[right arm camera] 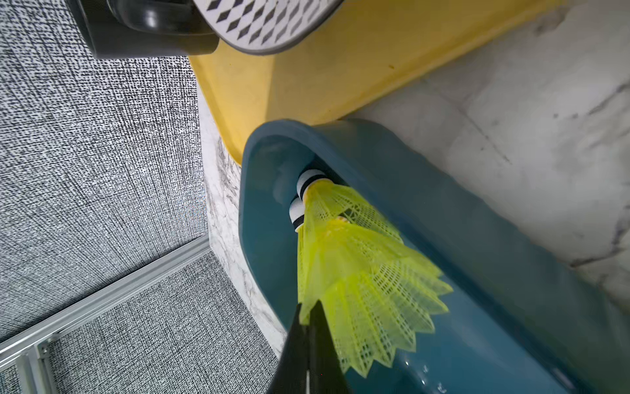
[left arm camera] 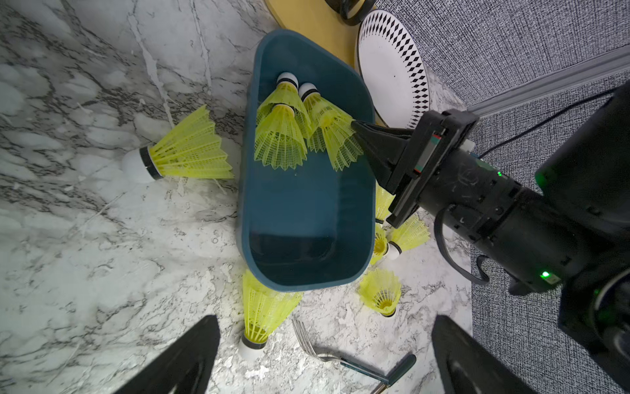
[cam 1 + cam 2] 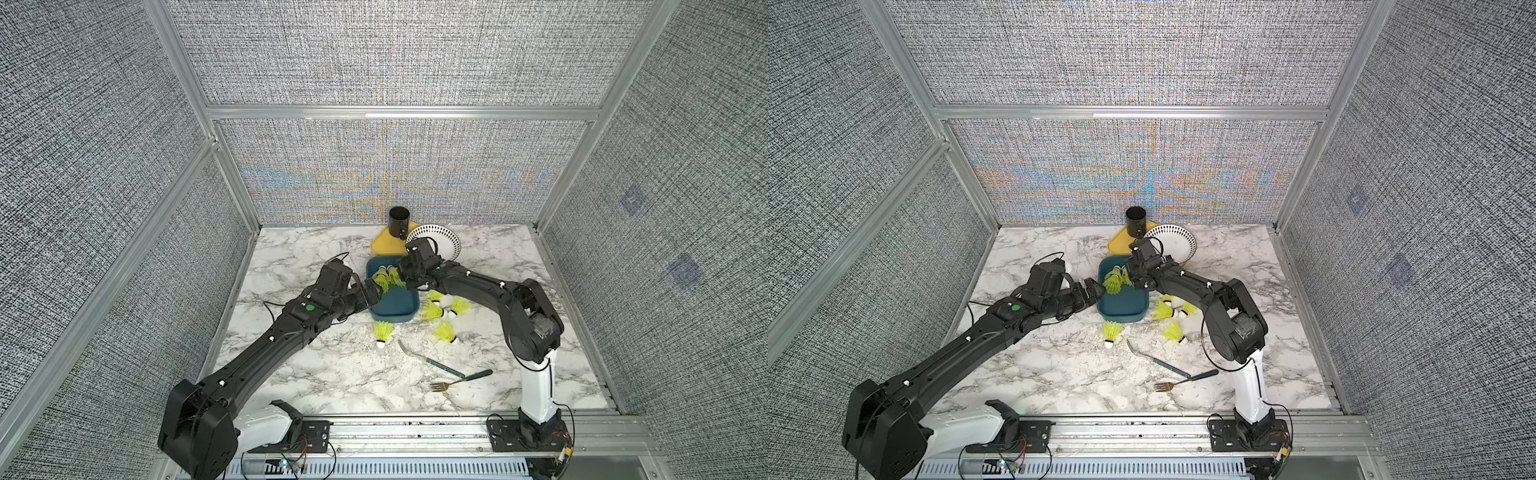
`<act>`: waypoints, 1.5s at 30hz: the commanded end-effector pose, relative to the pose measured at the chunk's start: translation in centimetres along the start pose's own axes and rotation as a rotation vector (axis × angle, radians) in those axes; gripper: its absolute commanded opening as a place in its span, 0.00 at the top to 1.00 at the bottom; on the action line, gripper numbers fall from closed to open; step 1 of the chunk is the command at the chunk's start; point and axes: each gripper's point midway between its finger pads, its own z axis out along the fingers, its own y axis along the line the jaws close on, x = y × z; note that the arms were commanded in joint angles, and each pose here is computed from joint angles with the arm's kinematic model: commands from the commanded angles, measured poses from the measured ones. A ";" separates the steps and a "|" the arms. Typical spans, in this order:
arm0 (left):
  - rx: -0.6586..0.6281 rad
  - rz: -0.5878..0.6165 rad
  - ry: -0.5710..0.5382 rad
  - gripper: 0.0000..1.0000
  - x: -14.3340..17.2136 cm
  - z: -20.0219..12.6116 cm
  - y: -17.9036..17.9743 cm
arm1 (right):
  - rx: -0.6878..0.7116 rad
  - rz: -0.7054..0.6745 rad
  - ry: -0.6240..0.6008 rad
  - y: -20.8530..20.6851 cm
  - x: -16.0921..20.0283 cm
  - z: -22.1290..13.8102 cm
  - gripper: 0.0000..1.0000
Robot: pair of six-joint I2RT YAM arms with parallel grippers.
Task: Put the shuttlecocks into the storage box
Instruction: Place the shuttlecock in the storage box.
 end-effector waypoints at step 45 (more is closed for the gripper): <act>0.029 0.007 0.026 0.00 0.1 0.5 -0.7 | -0.061 0.024 0.064 -0.1 1.4 0.2 0.15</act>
